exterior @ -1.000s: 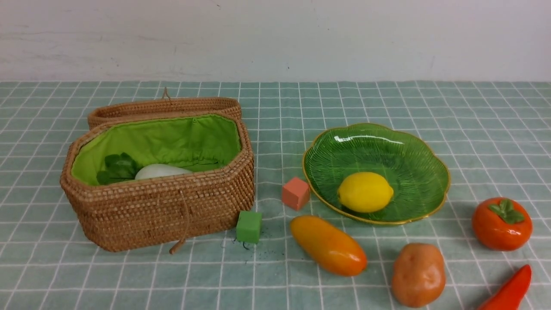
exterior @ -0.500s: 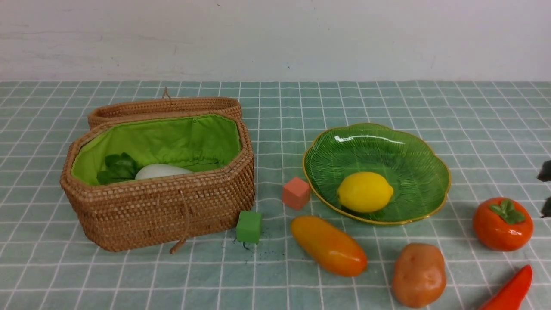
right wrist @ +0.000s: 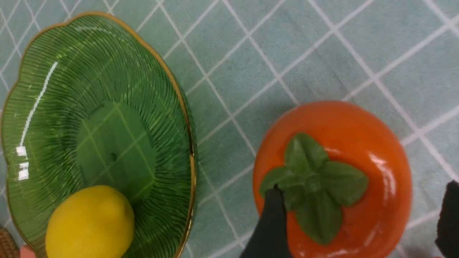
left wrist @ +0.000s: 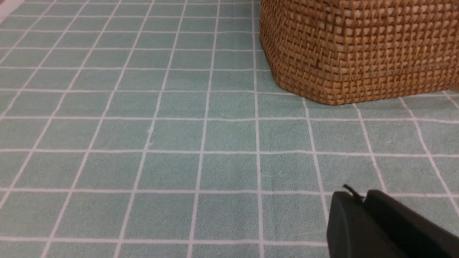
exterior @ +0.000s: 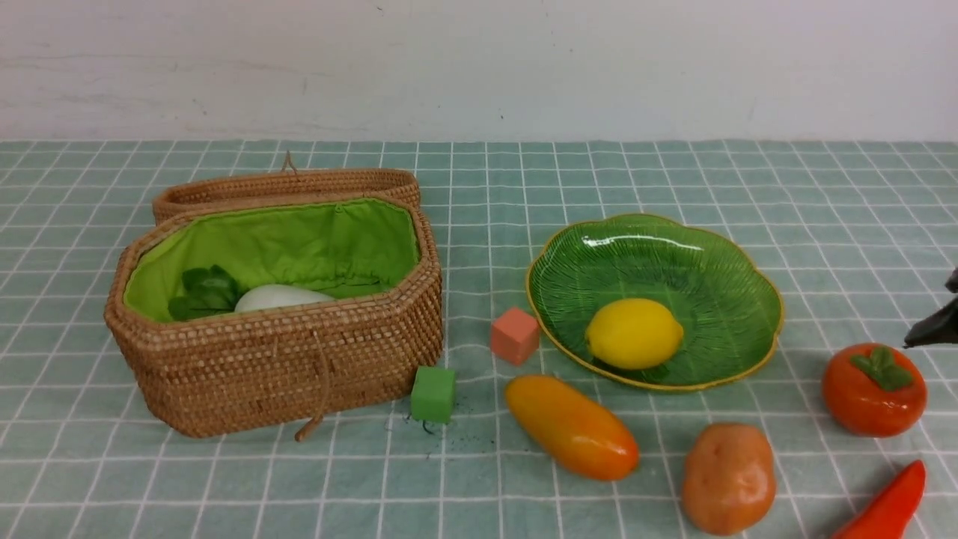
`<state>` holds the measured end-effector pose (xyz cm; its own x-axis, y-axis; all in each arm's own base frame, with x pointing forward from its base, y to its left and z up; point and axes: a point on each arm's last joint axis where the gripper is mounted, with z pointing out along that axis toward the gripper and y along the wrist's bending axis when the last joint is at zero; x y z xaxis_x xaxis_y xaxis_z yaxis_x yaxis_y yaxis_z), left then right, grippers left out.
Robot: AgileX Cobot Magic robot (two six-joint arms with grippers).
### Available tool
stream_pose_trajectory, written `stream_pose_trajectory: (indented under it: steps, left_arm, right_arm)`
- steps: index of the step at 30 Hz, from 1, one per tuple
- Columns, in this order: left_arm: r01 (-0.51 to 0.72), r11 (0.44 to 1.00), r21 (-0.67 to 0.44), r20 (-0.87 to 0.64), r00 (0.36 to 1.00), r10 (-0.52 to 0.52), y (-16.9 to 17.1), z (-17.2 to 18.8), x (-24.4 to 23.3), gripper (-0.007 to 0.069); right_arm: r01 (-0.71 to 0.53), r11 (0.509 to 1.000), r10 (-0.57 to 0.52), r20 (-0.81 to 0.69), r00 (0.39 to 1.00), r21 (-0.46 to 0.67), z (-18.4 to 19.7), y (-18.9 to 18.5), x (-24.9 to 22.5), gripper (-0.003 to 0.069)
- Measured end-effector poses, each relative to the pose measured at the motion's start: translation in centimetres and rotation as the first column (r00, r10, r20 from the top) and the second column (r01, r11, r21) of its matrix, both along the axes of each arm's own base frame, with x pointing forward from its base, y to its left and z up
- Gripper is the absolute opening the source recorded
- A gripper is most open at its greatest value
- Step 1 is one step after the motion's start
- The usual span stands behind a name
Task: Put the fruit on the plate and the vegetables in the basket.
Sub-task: Grab a tomato with your right arm and place it on the plate on the right.
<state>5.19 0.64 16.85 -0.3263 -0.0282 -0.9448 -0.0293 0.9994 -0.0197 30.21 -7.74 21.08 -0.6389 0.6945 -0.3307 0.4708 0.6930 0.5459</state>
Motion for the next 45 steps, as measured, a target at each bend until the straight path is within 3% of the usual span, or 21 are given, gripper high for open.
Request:
stream_pose_trajectory:
  steps: [7,11,16,22,25,29,31,37,43,45]
  left_arm:
    - [0.000,1.000,0.000,0.000,1.000,0.000,0.0,0.0,0.0,0.0060]
    - [0.000,1.000,0.002,0.000,1.000,0.000,0.0,0.0,0.0,0.0060]
    - [0.000,1.000,0.002,0.000,1.000,0.000,0.0,0.0,0.0,0.0060]
    - [0.000,1.000,0.002,0.000,1.000,0.000,0.0,0.0,0.0,0.0063]
    - [0.000,1.000,0.002,0.000,1.000,0.000,0.0,0.0,0.0,0.0069]
    - [0.000,1.000,0.002,0.000,1.000,0.000,0.0,0.0,0.0,0.0074]
    - [0.000,1.000,0.002,0.000,1.000,0.000,0.0,0.0,0.0,0.0076]
    - [0.000,1.000,0.002,0.000,1.000,0.000,0.0,0.0,0.0,0.0079]
    - [0.000,1.000,0.002,0.000,1.000,0.000,0.0,0.0,0.0,0.0084]
    - [0.000,1.000,0.002,0.000,1.000,0.000,0.0,0.0,0.0,0.0087]
  right_arm:
    - [0.007,0.998,-0.005,-0.032,0.999,0.062,-4.7,-0.5,2.1,0.0568]
    - [-0.032,0.996,0.033,-0.005,0.999,0.083,-5.2,-0.3,2.7,0.0505]
    - [-0.088,0.994,0.086,0.028,0.996,0.065,-5.0,-0.2,2.8,0.0501]
    - [-0.185,0.983,0.183,0.119,0.976,-0.001,-2.2,0.2,2.7,0.0500]
    - [-0.216,0.975,0.221,0.238,0.946,-0.049,1.7,0.4,3.6,0.0500]
    - [-0.272,0.961,0.272,0.377,0.885,-0.055,5.8,3.4,5.7,0.0500]
    - [-0.285,0.957,0.284,0.388,0.877,-0.057,5.9,4.4,6.1,0.0500]
    - [-0.357,0.913,0.404,0.314,0.859,-0.199,1.3,10.8,8.8,0.0500]
    - [-0.315,0.914,0.382,0.280,0.881,-0.256,-0.3,11.5,9.5,0.0500]
    - [-0.300,0.917,0.371,0.280,0.886,-0.265,-0.3,11.4,9.5,0.0530]
